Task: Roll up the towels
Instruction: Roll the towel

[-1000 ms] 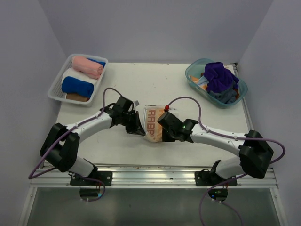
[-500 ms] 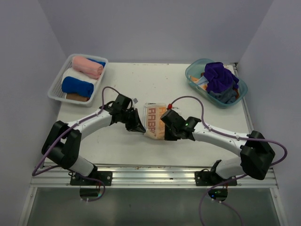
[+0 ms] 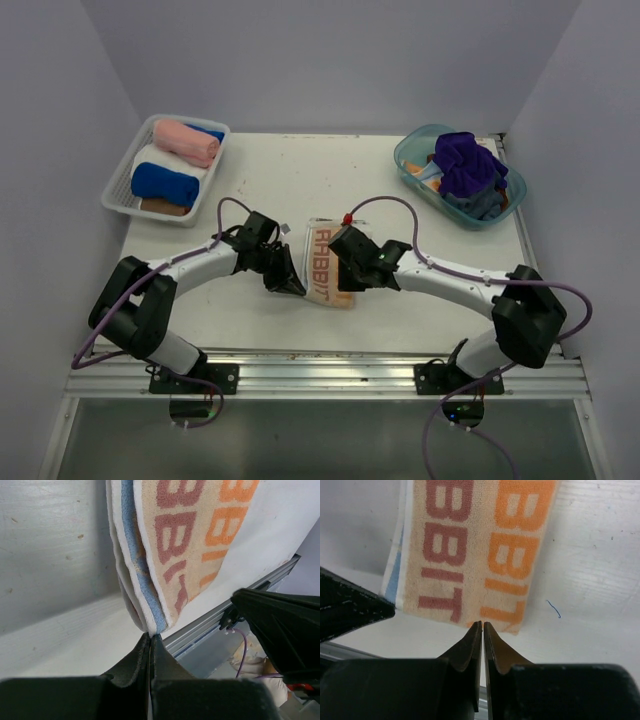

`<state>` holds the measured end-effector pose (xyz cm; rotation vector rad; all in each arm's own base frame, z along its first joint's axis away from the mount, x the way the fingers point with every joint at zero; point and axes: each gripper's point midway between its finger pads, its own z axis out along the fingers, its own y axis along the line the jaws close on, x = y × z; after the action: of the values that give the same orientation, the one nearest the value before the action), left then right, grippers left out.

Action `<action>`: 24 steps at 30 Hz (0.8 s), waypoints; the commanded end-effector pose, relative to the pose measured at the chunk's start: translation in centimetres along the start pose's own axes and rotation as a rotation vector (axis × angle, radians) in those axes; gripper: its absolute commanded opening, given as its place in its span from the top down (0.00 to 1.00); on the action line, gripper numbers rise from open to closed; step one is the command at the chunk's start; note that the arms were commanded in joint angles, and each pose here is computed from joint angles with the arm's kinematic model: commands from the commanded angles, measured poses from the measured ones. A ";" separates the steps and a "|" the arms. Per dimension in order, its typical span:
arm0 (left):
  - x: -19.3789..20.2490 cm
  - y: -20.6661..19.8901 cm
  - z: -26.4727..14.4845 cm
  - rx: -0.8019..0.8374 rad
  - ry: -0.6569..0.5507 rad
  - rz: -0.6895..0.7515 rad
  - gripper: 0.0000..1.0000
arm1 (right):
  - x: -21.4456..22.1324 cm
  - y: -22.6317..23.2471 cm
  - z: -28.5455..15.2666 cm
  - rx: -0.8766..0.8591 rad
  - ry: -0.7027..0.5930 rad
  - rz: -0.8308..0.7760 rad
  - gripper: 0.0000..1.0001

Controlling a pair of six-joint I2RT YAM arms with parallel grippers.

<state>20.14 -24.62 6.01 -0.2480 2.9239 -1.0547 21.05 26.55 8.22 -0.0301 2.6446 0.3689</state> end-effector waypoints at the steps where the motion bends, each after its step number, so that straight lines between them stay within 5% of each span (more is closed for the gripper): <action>1: -0.5 -0.9 -0.4 0.044 -0.021 0.013 1.00 | -0.9 0.6 1.6 0.013 -0.020 -0.017 0.92; 5: -0.4 -0.2 -0.3 0.026 -0.040 0.036 0.99 | 0.4 0.3 3.4 0.030 0.029 -0.026 0.94; 7: -0.3 0.3 -0.5 0.005 -0.043 0.062 0.87 | 0.5 0.4 3.4 0.025 0.034 -0.021 0.94; 11: -0.4 1.4 -1.0 -0.054 -0.085 0.109 0.38 | 0.0 0.3 1.6 -0.018 -0.013 0.000 0.74; 12: -0.2 1.5 -1.1 -0.055 -0.089 0.126 0.32 | -0.4 0.3 0.7 -0.034 -0.038 0.009 0.71; 16: 0.0 1.5 -0.6 -0.090 -0.110 0.177 0.32 | 0.6 -0.5 0.2 -0.043 -0.030 0.052 0.68; 24: 0.1 1.3 1.9 -0.110 -0.088 0.165 0.47 | 1.2 -0.2 2.1 -0.030 -0.016 0.078 0.81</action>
<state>18.70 -24.32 3.98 -0.0334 2.9085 -0.8550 20.18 26.35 6.42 0.0269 2.6494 0.4293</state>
